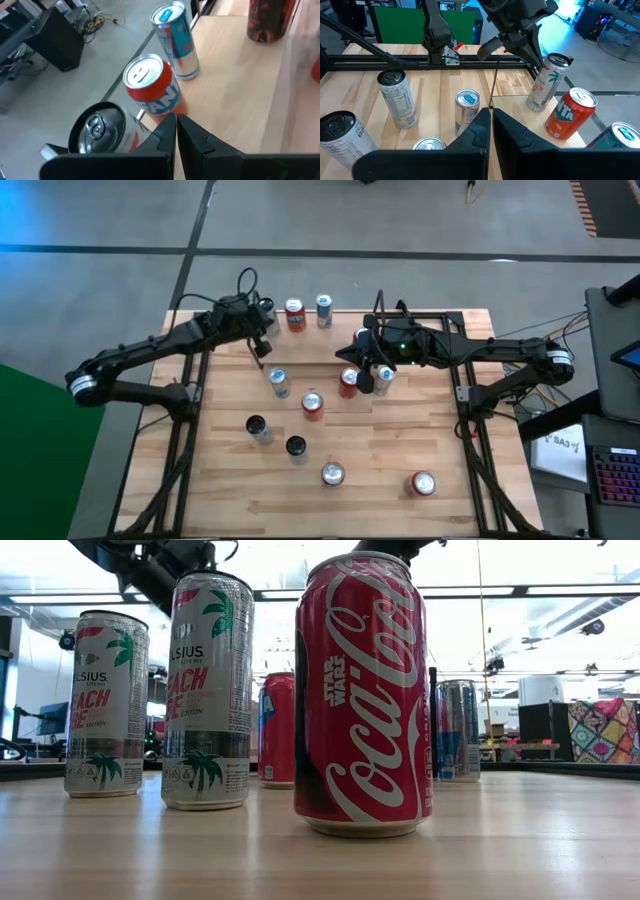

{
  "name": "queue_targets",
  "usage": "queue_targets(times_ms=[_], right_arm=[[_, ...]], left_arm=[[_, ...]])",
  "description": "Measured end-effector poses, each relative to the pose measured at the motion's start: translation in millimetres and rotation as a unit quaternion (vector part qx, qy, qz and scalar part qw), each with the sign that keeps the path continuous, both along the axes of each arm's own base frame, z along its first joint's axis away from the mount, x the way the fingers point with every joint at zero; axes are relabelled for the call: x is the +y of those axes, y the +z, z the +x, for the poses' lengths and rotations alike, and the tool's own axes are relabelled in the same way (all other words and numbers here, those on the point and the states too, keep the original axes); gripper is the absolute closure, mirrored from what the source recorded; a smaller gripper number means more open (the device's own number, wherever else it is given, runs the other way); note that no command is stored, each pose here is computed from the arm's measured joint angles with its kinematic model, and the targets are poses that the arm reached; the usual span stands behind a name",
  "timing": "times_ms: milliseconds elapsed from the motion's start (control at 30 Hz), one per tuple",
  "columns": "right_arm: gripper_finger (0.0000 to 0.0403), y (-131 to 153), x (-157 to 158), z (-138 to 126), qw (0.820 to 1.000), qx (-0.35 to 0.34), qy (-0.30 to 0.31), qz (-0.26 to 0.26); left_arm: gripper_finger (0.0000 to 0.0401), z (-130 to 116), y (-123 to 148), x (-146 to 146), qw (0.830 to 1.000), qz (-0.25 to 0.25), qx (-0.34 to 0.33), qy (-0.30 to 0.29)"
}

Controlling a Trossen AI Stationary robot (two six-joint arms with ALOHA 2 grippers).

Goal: Place canned beverage on shelf
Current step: Put the bottom right white soda can on the shelf

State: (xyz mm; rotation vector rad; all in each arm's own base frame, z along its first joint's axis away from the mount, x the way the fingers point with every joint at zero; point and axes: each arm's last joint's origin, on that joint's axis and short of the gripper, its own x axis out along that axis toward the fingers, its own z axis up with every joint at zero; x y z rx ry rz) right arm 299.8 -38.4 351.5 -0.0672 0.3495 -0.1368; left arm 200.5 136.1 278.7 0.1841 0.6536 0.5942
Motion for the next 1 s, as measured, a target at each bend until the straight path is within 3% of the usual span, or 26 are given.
queue_targets(times_ms=[167, 367, 1000], right_arm=[[0.0392, 0, 0, 0, 1.0, 0.0, 0.0, 0.0], [0.0392, -1, 0, 0, 1.0, 0.0, -0.001, 0.003], [0.0392, -5, 0, 0, 1.0, 0.006, -0.001, 0.004]], left_arm=[[0.0401, 5, -8, 4, 1.0, -0.007, 0.014, 0.003], [0.0401, 9, -16, 12, 0.998, 0.016, 0.044, 0.047], [0.0401, 12, -22, 29, 0.996, 0.031, 0.037, 0.074]])
